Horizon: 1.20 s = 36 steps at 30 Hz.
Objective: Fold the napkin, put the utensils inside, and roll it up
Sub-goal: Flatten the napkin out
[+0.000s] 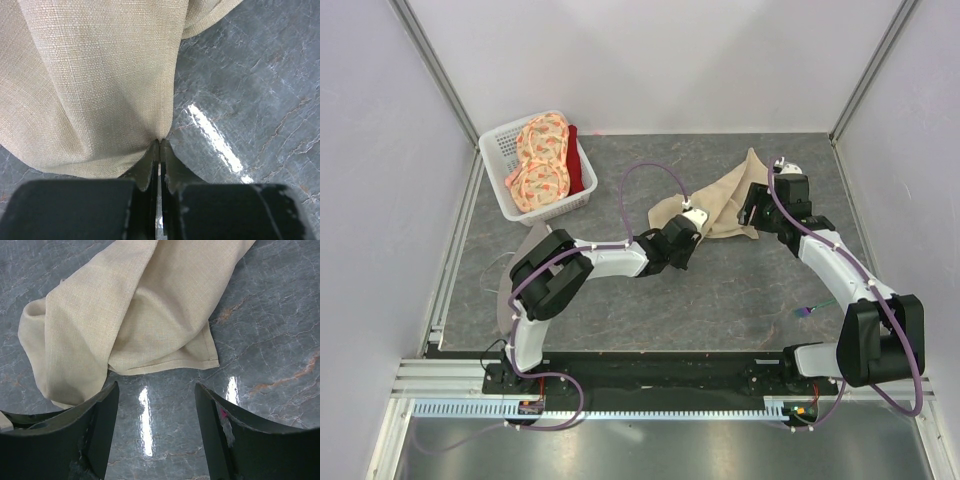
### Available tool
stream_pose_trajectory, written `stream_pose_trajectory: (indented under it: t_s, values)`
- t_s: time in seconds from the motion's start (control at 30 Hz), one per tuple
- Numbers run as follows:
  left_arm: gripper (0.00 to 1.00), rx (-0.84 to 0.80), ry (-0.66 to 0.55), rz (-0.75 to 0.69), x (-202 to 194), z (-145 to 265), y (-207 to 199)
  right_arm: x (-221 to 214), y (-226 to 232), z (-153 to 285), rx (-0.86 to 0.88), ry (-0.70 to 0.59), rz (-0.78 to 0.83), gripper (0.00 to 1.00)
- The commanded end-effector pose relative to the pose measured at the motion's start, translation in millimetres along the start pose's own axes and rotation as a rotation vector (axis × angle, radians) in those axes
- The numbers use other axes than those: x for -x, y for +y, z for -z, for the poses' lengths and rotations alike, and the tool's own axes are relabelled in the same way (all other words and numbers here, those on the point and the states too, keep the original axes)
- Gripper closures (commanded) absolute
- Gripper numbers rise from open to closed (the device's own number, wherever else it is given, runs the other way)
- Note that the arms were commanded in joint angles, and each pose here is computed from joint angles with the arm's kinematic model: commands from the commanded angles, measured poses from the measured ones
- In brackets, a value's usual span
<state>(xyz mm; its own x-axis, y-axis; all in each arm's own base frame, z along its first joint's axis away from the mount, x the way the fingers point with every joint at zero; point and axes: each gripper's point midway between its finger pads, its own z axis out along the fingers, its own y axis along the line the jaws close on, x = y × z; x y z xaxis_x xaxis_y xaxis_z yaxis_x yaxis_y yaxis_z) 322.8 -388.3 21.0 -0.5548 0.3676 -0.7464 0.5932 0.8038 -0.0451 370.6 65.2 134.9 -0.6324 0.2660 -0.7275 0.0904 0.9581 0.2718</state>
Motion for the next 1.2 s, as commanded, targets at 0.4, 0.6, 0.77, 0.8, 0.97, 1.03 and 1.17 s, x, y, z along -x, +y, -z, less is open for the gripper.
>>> stream_pose_trajectory:
  t_s: [0.4, 0.6, 0.77, 0.8, 0.97, 1.03, 1.17]
  values:
    - [0.98, -0.432, -0.067, 0.156, 12.8, 137.7, -53.3, 17.7, -2.9, -0.4, -0.016, -0.035, 0.023, 0.29]
    - [0.98, -0.417, 0.067, 0.237, -57.1, 145.5, -42.9, 48.3, 5.3, -36.9, -0.022, -0.031, 0.041, 0.3]
    - [0.98, -0.376, 0.087, 0.286, -87.5, 149.2, -31.2, 71.8, 6.2, -86.3, -0.058, -0.019, 0.066, 0.3]
    - [0.98, -0.363, 0.081, 0.291, -88.4, 149.5, -28.4, 73.9, 6.6, -94.0, -0.058, -0.014, 0.065, 0.3]
    - [0.98, -0.317, 0.042, 0.303, -84.0, 150.9, -16.9, 87.8, 3.7, -144.5, -0.08, 0.004, 0.048, 0.32]
    - [0.98, -0.308, 0.036, 0.312, -81.6, 151.4, -13.6, 85.5, 1.4, -159.4, -0.082, 0.038, 0.031, 0.33]
    - [0.98, -0.279, -0.005, 0.336, -70.8, 154.8, -1.1, 70.6, -0.7, -168.3, -0.074, 0.083, 0.015, 0.33]
